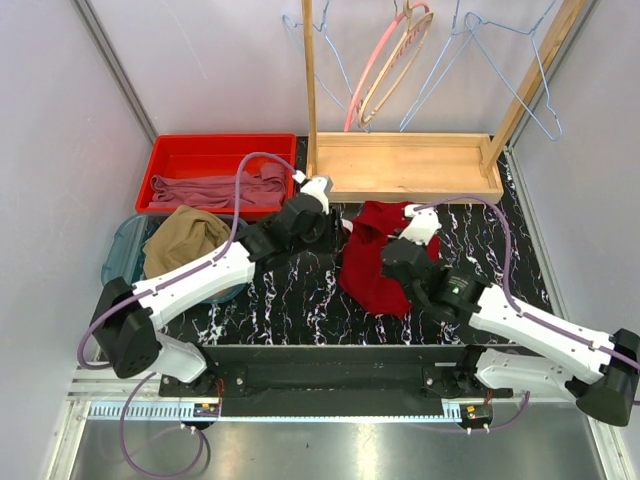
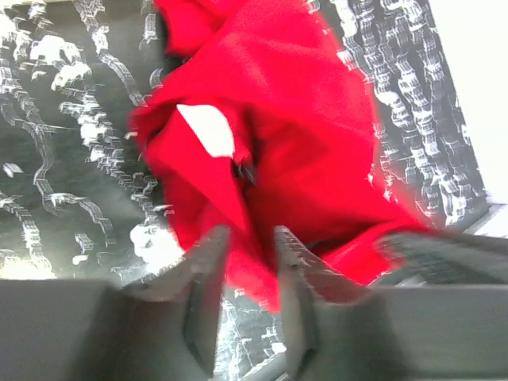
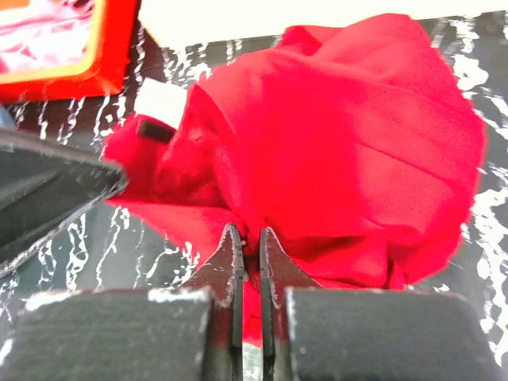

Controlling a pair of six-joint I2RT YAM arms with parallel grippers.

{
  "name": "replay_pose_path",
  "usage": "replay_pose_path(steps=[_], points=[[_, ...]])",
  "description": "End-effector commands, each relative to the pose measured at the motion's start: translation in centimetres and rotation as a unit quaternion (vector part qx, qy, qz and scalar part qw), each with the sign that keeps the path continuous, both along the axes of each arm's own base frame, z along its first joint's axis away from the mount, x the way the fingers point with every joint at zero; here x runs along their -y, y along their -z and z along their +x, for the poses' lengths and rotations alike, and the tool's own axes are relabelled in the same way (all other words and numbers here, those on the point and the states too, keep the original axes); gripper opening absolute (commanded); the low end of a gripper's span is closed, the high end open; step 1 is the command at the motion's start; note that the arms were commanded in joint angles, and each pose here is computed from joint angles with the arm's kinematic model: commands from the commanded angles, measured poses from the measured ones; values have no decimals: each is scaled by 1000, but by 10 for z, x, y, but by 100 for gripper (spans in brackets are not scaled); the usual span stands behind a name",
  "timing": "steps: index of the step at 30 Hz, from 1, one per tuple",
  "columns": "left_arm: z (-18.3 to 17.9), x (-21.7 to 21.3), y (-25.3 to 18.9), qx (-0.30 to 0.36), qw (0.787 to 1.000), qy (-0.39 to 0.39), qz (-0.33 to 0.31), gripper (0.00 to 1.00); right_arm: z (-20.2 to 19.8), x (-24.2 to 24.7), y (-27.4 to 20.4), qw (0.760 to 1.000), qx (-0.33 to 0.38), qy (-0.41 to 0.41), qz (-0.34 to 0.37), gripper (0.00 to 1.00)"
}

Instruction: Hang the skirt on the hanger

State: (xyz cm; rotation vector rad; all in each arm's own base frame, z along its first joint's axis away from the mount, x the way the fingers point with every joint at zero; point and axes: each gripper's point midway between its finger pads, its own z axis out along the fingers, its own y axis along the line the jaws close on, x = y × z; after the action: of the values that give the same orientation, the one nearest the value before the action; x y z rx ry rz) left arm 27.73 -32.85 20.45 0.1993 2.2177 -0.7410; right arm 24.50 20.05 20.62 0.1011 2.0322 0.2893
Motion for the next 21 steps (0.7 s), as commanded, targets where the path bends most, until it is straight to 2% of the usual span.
replay_pose_path(steps=[1,5,8,16,21], points=[[-9,-28,22,19,998,17,50,52,-3,41,-11,997,16,79,-8,0],[-20,-41,31,27,999,15,45,70,-13,59,6,994,-5,105,-9,0],[-22,-46,33,42,999,11,30,75,-20,68,20,993,-23,114,-12,0],[1,-42,24,63,997,-34,24,80,-58,67,80,988,-127,89,15,0],[24,-22,37,41,997,-53,45,81,-73,98,93,974,-146,171,31,0]])
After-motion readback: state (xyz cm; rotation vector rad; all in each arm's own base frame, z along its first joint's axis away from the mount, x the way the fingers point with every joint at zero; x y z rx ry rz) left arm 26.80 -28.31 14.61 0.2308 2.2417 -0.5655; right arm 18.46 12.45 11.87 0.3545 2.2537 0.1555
